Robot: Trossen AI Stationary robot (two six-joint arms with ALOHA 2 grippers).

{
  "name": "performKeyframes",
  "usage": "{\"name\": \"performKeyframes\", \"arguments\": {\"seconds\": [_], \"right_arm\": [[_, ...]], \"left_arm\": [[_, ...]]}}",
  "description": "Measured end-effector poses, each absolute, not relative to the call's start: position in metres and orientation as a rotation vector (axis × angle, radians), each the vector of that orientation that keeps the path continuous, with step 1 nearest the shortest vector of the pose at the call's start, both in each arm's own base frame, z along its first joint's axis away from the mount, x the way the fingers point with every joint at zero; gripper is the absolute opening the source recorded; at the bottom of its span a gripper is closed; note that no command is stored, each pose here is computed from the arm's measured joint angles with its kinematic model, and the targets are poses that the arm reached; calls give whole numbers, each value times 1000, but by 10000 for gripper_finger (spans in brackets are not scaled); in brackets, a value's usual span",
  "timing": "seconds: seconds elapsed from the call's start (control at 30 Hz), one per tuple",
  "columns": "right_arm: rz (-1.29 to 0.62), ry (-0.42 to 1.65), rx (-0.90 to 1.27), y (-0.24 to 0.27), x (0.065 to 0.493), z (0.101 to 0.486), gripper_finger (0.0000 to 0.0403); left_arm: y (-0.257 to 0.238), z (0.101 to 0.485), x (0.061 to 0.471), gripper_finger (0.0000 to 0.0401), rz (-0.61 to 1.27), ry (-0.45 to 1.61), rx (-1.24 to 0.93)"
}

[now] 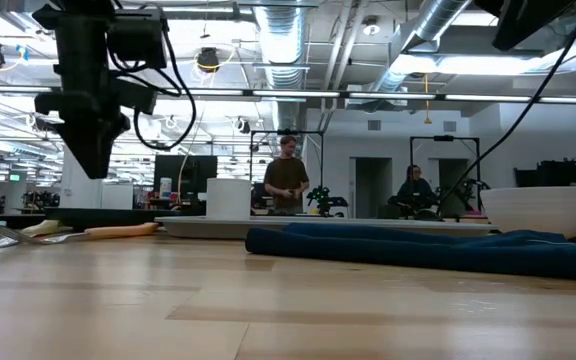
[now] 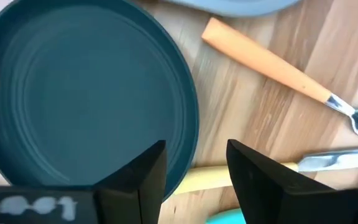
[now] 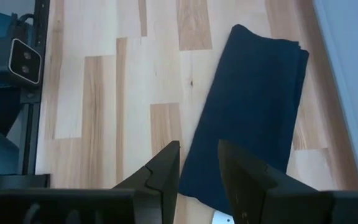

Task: Set up tray
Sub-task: Put the dark blue plate to the bottom right of the white mug on the gray table tray

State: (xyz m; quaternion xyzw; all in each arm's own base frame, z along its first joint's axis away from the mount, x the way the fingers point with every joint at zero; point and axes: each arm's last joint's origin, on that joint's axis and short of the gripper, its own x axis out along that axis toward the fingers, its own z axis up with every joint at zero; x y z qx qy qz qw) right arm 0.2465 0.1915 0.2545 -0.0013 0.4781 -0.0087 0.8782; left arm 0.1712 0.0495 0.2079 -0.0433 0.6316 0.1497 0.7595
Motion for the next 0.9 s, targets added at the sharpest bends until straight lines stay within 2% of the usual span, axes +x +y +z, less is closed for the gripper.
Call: {"name": "performKeyframes", "arguments": {"seconds": [0.4,0.9], "right_arm": [[-7,1019,-27,195,241,253,102],[26,1004,-34,204,235,254,102]], "left_arm": [[53,181,195,160,486,1424,-265],[55,176,201,160,500,1413,-275]]}}
